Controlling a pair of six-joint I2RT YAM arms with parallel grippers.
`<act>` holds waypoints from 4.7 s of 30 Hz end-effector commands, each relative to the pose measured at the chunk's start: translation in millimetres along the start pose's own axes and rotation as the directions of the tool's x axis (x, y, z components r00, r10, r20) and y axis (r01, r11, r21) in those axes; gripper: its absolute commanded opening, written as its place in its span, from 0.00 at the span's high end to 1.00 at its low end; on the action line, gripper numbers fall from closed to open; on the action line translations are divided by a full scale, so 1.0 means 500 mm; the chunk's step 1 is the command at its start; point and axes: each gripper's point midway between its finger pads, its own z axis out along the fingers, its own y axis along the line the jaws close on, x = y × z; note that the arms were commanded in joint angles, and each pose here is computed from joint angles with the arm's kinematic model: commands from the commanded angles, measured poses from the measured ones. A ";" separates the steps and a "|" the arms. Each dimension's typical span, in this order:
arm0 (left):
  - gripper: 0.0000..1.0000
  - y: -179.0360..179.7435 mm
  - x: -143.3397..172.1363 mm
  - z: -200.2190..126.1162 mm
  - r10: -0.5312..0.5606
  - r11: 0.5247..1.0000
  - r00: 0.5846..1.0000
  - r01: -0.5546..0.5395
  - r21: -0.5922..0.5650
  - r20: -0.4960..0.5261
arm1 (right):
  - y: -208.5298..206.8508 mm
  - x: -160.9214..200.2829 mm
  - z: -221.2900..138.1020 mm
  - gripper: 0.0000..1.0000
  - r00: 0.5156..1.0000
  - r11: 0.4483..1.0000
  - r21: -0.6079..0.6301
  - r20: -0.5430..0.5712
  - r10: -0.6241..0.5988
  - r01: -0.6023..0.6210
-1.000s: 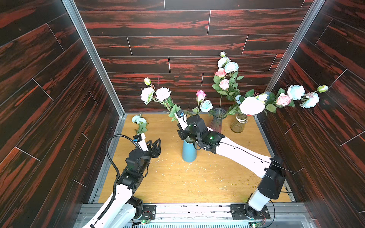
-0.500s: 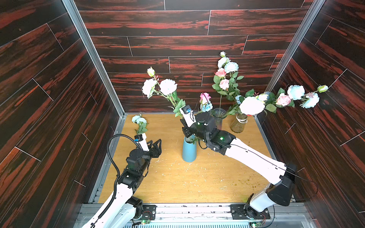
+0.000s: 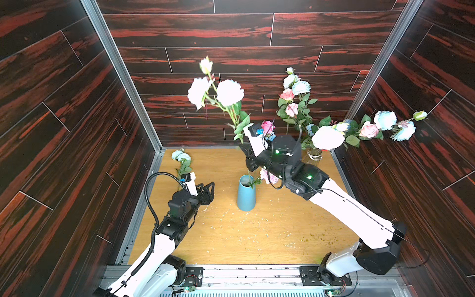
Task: Pick out blue flowers from the vase
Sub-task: Pick up the flower from the vase, then place the flower at the center of the board.
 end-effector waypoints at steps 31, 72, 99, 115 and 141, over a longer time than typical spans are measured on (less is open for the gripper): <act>0.23 -0.174 -0.158 -0.032 0.077 0.962 0.996 -0.086 0.261 0.044 | 0.080 -0.128 -0.147 1.00 0.984 0.907 -0.401 0.061 0.168 -0.130; 0.56 -0.476 -0.238 -0.155 0.180 0.489 0.981 -0.021 0.872 -0.076 | 0.123 -0.051 -0.093 1.00 0.931 0.530 -0.769 -0.249 0.265 -0.357; 1.00 -0.451 -0.229 -0.134 0.203 0.612 0.976 -0.062 0.789 -0.080 | 0.134 -0.034 -0.076 0.79 0.931 0.546 -0.755 -0.273 0.241 -0.362; 1.00 -0.170 -0.235 -0.079 0.204 0.978 0.966 -0.207 -0.003 -0.158 | 0.055 -0.078 -0.164 0.22 0.972 0.816 -0.542 -0.006 0.234 -0.199; 1.00 0.165 -0.064 0.111 0.136 0.689 0.723 -0.560 -0.460 -0.677 | -0.063 -0.098 -0.384 0.06 0.958 0.988 -0.139 0.266 0.108 -0.072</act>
